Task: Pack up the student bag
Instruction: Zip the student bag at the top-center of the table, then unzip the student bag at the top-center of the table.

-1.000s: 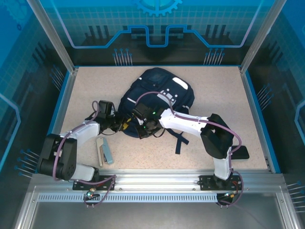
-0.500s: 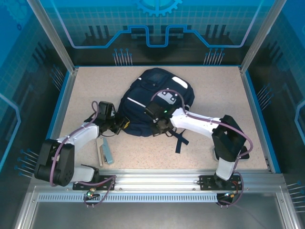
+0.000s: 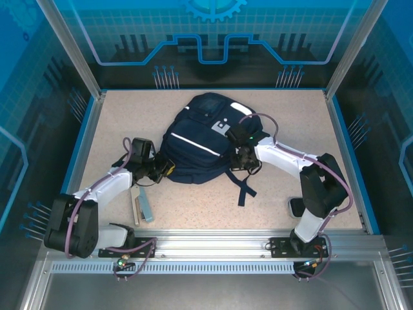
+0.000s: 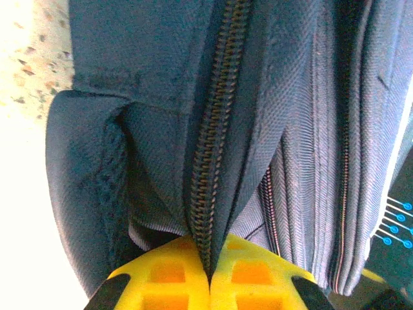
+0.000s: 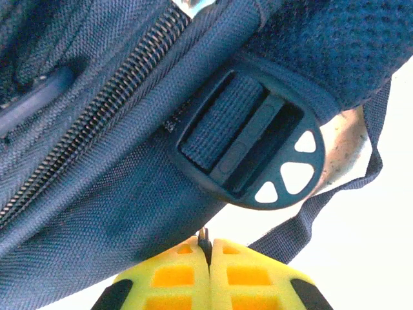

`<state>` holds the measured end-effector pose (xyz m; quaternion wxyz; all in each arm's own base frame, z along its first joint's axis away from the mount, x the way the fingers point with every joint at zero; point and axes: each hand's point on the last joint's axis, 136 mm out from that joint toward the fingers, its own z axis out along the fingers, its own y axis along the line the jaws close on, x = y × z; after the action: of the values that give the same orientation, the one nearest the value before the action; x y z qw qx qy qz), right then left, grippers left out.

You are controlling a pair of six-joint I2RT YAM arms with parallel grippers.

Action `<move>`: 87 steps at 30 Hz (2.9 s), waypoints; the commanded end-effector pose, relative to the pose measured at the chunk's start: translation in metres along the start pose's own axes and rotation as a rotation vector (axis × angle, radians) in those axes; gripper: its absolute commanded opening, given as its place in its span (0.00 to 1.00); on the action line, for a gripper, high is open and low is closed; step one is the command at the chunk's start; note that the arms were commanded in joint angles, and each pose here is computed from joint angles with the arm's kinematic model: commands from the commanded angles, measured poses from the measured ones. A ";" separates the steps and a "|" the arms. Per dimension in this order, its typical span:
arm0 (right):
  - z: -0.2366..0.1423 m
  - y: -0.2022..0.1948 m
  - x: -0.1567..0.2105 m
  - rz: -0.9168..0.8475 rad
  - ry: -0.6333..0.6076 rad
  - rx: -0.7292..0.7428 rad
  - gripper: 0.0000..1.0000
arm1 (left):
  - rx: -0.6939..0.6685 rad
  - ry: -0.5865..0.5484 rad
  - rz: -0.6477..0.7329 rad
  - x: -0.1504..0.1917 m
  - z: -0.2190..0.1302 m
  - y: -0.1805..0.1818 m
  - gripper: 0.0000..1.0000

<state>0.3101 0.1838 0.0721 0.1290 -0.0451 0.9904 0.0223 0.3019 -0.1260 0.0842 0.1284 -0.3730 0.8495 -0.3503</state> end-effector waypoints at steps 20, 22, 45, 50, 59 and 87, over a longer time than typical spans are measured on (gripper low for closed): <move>-0.045 -0.074 -0.062 0.228 -0.194 -0.248 0.68 | -0.129 0.142 0.982 0.059 -0.002 -0.112 0.72; -0.050 -0.082 -0.064 0.290 -0.200 -0.286 0.71 | -0.177 0.156 1.076 0.069 0.014 -0.122 0.72; -0.002 -0.068 -0.105 0.346 0.023 -0.336 0.43 | -0.561 0.132 1.534 0.125 0.113 -0.119 0.69; 0.015 -0.061 -0.113 0.338 0.069 -0.317 0.38 | -0.540 0.147 1.425 0.117 0.114 -0.110 0.65; 0.033 -0.063 -0.114 0.302 0.120 -0.202 0.31 | -0.546 0.136 1.358 0.107 0.115 -0.101 0.58; 0.007 -0.057 -0.105 0.231 0.079 -0.181 0.00 | -0.511 0.135 1.265 0.100 0.119 -0.098 0.56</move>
<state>0.4371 0.1396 0.0732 0.0811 0.0662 0.9852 0.1359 0.3357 -0.3255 0.0711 0.1669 0.2432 0.9551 -0.0295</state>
